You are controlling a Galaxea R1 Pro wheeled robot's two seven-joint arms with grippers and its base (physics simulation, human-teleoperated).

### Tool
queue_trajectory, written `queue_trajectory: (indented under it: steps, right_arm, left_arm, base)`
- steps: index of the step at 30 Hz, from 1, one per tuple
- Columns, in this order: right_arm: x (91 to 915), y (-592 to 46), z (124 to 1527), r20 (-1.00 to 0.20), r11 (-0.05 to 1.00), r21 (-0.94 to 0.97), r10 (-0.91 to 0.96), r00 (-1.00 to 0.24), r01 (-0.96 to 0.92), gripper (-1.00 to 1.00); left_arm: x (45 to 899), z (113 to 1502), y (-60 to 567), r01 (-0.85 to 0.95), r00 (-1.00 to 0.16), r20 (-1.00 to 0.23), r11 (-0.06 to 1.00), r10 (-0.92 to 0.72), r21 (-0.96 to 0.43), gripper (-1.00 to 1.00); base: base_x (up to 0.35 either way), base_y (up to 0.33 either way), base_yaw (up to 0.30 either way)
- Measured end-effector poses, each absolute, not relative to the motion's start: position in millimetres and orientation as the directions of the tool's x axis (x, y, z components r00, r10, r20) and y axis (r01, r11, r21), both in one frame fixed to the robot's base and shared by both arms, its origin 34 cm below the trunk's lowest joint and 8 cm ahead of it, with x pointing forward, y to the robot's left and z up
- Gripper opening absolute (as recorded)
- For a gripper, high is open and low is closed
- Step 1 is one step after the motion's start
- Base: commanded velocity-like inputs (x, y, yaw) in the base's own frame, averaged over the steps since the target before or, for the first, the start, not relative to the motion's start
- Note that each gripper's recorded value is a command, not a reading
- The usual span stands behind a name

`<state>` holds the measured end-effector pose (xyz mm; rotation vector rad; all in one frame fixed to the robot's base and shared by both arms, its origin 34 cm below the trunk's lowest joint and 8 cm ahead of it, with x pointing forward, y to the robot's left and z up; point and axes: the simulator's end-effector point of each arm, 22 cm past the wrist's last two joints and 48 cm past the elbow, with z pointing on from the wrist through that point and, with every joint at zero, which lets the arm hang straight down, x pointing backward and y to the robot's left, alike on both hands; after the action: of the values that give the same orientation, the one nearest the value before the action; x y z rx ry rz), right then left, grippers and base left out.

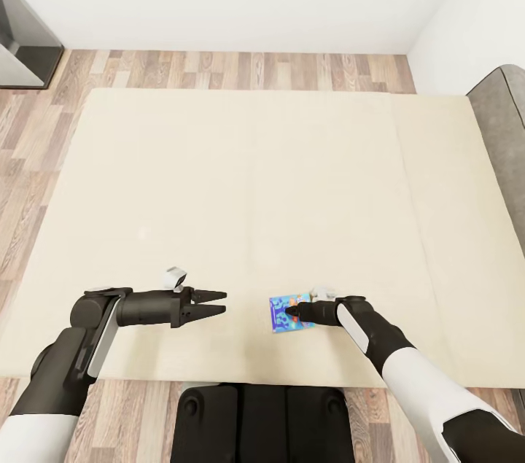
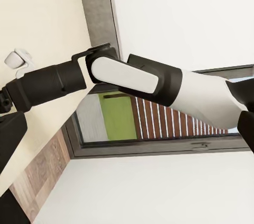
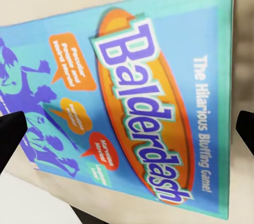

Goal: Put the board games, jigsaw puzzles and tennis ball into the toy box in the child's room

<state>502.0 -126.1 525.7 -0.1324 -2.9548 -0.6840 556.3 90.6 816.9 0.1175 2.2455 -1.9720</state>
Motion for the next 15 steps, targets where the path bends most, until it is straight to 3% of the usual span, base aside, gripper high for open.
queue_trajectory:
  steps: [15]
  right_arm:
    - [502.8,-127.0,525.4,0.12,0.896,0.431,0.064,-0.991,0.11,1.0]
  left_arm:
    - [556.3,816.9,90.5,0.158,-0.986,-0.164,0.132,-0.04,-0.979,1.0]
  base:
    - [0.0,0.0,0.0]
